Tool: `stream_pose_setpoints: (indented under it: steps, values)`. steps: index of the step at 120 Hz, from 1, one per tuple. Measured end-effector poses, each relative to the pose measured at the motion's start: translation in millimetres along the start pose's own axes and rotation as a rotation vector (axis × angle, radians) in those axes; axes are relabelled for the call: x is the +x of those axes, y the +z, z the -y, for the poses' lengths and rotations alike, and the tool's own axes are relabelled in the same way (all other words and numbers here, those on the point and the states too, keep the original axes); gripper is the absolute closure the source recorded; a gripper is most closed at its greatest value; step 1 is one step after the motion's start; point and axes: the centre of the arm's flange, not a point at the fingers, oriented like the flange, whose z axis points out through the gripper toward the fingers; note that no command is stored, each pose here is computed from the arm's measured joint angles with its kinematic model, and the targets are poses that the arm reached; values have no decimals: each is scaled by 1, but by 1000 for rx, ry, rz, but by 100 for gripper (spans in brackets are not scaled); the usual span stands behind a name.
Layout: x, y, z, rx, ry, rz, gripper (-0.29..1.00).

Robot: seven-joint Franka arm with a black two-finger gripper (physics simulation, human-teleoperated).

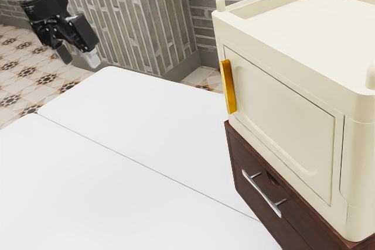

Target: Pull the drawer handle with one arm to open the drawer

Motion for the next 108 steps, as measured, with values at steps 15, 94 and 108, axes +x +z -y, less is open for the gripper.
stream_pose_setpoints:
  steps: [15,94,108]
  values:
    - [2,7,-11,0,8,20,2]
    - [-101,78,-151,-190,-204,259,3]
    - [-161,96,-186,-183,-357,175,3]
